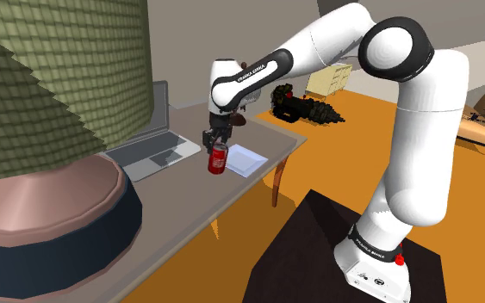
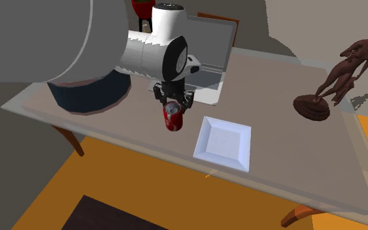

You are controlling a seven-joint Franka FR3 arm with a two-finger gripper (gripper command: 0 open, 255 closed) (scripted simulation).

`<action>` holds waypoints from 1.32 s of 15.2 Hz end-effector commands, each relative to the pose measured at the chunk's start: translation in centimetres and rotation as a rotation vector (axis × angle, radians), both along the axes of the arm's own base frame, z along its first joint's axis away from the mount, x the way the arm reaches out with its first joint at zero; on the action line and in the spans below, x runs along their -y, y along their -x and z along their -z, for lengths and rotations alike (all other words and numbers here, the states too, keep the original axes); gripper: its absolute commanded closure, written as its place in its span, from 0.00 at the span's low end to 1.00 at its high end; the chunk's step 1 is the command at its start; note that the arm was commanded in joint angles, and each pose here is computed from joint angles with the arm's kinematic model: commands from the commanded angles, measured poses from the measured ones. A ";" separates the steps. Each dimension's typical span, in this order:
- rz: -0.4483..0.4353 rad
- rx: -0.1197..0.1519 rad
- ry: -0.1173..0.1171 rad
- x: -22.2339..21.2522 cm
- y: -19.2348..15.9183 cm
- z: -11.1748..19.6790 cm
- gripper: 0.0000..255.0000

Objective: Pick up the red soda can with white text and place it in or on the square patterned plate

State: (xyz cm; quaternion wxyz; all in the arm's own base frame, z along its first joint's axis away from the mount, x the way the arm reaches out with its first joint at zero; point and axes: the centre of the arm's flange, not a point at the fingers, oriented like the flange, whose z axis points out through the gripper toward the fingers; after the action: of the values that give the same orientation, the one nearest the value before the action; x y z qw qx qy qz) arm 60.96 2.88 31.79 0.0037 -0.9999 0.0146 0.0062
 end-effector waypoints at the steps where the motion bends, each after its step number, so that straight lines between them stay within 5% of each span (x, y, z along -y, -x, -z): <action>1: 0.000 0.000 0.000 0.0 0.1 -1.1 1.00; 20: 0.000 0.000 0.000 22.0 -2.4 -3.8 1.00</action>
State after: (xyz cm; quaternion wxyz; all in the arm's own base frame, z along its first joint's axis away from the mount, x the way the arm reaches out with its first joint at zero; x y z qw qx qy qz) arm 63.30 -18.53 35.69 0.0038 -0.9999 0.0153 0.0065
